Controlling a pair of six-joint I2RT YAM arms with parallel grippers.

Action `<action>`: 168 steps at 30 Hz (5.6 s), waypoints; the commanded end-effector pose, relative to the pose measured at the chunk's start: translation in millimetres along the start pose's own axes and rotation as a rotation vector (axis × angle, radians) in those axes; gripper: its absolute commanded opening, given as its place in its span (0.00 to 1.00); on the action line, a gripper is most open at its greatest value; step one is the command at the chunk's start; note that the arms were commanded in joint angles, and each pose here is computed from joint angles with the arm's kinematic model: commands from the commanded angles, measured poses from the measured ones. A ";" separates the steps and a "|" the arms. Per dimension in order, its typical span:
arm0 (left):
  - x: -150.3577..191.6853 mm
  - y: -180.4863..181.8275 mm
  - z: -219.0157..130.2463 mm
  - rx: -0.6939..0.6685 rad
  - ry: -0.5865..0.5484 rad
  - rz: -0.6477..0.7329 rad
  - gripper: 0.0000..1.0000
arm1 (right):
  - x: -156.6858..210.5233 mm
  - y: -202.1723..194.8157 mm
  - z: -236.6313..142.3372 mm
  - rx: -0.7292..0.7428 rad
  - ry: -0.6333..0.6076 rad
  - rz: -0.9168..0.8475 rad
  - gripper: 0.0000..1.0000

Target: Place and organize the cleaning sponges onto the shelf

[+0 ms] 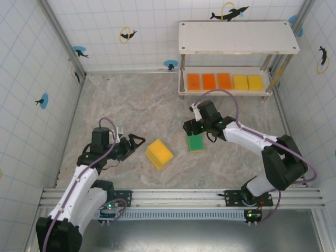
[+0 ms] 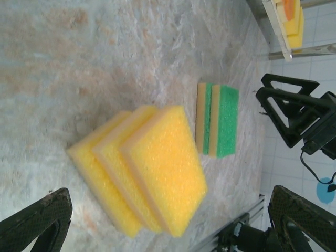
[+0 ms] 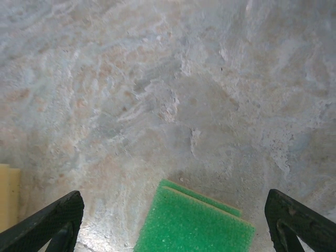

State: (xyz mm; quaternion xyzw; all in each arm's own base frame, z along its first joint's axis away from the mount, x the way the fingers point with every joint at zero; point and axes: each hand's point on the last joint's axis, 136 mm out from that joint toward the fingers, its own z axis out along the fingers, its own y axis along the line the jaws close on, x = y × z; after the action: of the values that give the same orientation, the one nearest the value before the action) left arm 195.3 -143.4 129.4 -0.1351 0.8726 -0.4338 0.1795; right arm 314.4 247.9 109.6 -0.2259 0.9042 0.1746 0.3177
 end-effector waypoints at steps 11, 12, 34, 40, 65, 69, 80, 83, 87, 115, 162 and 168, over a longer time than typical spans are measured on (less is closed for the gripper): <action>35.3 11.7 15.1 0.012 0.109 -0.145 0.98 | -9.6 -3.1 -19.4 0.037 -0.075 0.007 0.92; 37.0 12.4 18.5 0.010 0.121 -0.142 0.98 | -9.5 -3.5 -18.6 0.037 -0.074 0.009 0.92; 56.6 4.3 65.0 0.044 0.212 -0.064 0.98 | -5.8 -7.3 -15.6 0.052 -0.072 0.032 0.92; 62.8 4.4 69.7 0.048 0.241 -0.053 0.98 | -4.3 -7.8 -14.7 0.052 -0.071 0.037 0.93; 65.7 22.1 96.9 0.016 0.282 -0.068 0.98 | -0.1 -15.5 -11.4 0.072 -0.055 0.052 0.93; 61.7 22.8 102.7 0.012 0.273 -0.072 0.98 | 2.1 -17.4 -11.0 0.077 -0.050 0.056 0.93; 52.4 28.2 107.0 -0.031 0.227 -0.064 0.98 | 18.0 -25.6 -24.1 0.127 0.007 0.124 0.94; 52.2 30.8 110.7 -0.032 0.229 -0.068 0.98 | 25.8 -20.7 -27.0 0.109 0.027 0.149 0.94; 55.9 34.5 115.6 -0.029 0.238 -0.081 0.98 | 40.1 -15.6 -28.6 0.095 0.078 0.164 0.94; 56.6 35.0 138.4 -0.022 0.249 -0.087 0.98 | 92.1 6.6 -0.8 0.100 0.234 0.158 0.95; 46.6 25.8 159.8 -0.014 0.271 -0.046 0.97 | 78.3 2.8 54.9 0.159 0.281 0.068 0.93; 44.3 25.3 162.0 -0.022 0.270 -0.033 0.98 | 78.1 -14.0 53.7 0.180 0.287 0.063 0.93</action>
State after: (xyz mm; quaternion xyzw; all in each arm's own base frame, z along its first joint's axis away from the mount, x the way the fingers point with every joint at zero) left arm 239.7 -277.0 52.0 -0.0686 0.8542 -0.5071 0.0917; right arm 287.5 241.7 19.1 -0.1864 0.9585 0.0785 0.2008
